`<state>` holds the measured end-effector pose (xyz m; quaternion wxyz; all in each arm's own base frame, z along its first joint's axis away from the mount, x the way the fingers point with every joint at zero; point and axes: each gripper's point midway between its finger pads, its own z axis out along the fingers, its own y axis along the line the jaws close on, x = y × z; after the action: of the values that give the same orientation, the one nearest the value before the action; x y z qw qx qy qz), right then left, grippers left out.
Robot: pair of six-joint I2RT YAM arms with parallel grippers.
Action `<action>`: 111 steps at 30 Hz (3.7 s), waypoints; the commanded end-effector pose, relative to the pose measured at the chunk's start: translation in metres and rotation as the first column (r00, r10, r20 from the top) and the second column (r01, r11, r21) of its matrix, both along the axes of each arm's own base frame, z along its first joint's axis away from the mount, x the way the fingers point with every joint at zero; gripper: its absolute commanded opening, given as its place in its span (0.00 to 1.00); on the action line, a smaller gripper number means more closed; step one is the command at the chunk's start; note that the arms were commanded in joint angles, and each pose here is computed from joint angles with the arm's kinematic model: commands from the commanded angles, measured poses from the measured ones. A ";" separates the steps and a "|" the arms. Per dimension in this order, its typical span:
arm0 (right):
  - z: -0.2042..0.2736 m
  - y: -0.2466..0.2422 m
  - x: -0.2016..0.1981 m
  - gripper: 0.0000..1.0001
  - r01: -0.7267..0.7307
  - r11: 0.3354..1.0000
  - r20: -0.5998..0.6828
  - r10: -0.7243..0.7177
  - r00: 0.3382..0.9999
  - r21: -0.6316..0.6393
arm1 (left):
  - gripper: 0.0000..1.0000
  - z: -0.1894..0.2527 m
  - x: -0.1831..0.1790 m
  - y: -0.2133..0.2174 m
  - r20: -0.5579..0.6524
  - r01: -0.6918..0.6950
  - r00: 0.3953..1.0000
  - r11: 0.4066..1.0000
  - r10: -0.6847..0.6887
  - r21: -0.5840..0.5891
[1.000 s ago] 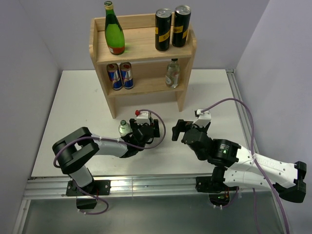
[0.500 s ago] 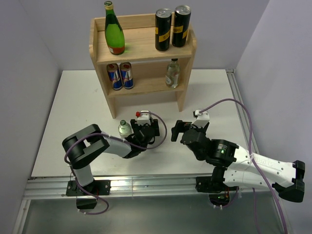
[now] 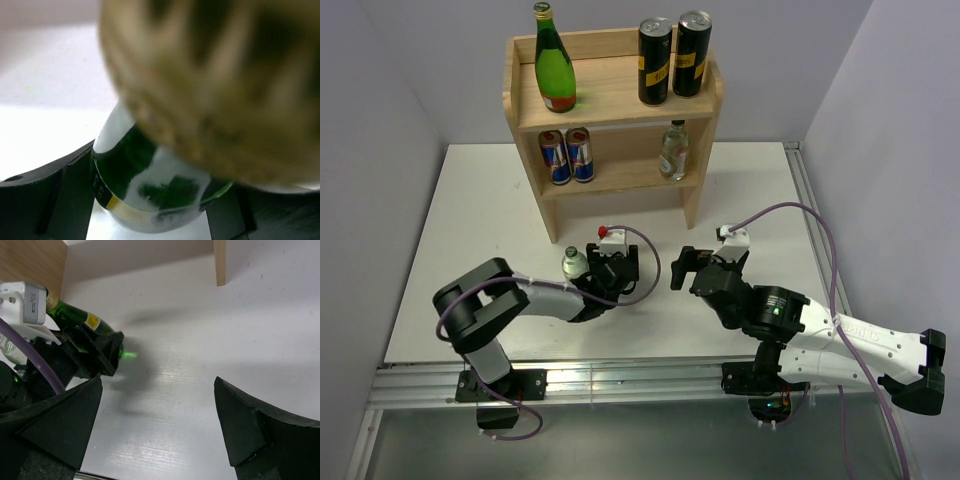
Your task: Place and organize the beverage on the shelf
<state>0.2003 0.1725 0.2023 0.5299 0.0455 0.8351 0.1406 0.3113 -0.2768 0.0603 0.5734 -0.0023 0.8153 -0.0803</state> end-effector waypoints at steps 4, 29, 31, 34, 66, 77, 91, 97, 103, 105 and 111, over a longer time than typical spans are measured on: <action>0.012 0.002 0.004 1.00 0.016 0.999 0.031 -0.018 0.999 0.048 | 0.00 0.101 0.007 -0.017 0.024 0.060 0.998 0.998 -0.060 -0.012; 0.010 0.004 0.004 1.00 0.017 0.997 0.033 -0.019 0.999 0.082 | 0.00 0.491 0.003 0.040 0.441 0.151 0.892 0.984 -0.095 -0.093; 0.008 0.004 0.004 1.00 0.020 0.997 0.032 -0.022 0.999 0.078 | 0.00 0.497 0.008 0.042 0.453 0.148 0.887 0.985 -0.094 -0.086; 0.006 0.004 0.004 1.00 0.022 0.997 0.030 -0.024 0.999 0.080 | 0.00 0.511 0.012 0.047 0.481 0.145 0.873 0.985 -0.084 -0.091; -0.007 0.012 0.006 1.00 0.007 0.998 0.019 -0.008 1.000 0.062 | 0.00 0.503 0.106 0.044 0.525 0.077 0.851 0.991 -0.006 -0.113; -0.009 0.014 0.006 1.00 0.001 0.998 0.018 -0.002 1.000 0.058 | 0.00 0.472 0.142 0.044 0.482 0.008 0.876 0.997 0.032 -0.081; -0.014 0.016 0.007 1.00 -0.005 0.999 0.013 0.004 1.000 0.053 | 0.00 0.462 0.147 0.088 0.464 -0.138 0.873 0.989 0.149 -0.059; -0.016 0.019 0.007 1.00 -0.012 0.998 0.009 0.011 1.000 0.058 | 0.00 0.457 0.147 0.107 0.459 -0.186 0.868 0.981 0.188 -0.050; -0.015 0.021 0.007 1.00 -0.015 0.998 0.008 0.015 1.000 0.061 | 0.11 0.451 0.149 0.116 0.455 -0.222 0.863 0.974 0.220 -0.051; -0.016 0.020 0.007 1.00 -0.012 0.998 0.007 0.011 1.000 0.059 | 0.21 0.450 0.149 0.117 0.455 -0.225 0.862 0.973 0.222 -0.049; -0.016 0.018 0.006 1.00 -0.008 0.998 0.008 0.008 1.000 0.061 | 0.70 0.445 0.151 0.115 0.449 -0.218 0.868 0.975 0.214 -0.043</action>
<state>0.2041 0.1937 0.1858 0.5247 0.0445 0.8335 0.1672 0.4673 -0.1949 0.4984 0.7487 -0.0369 0.6603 -0.0467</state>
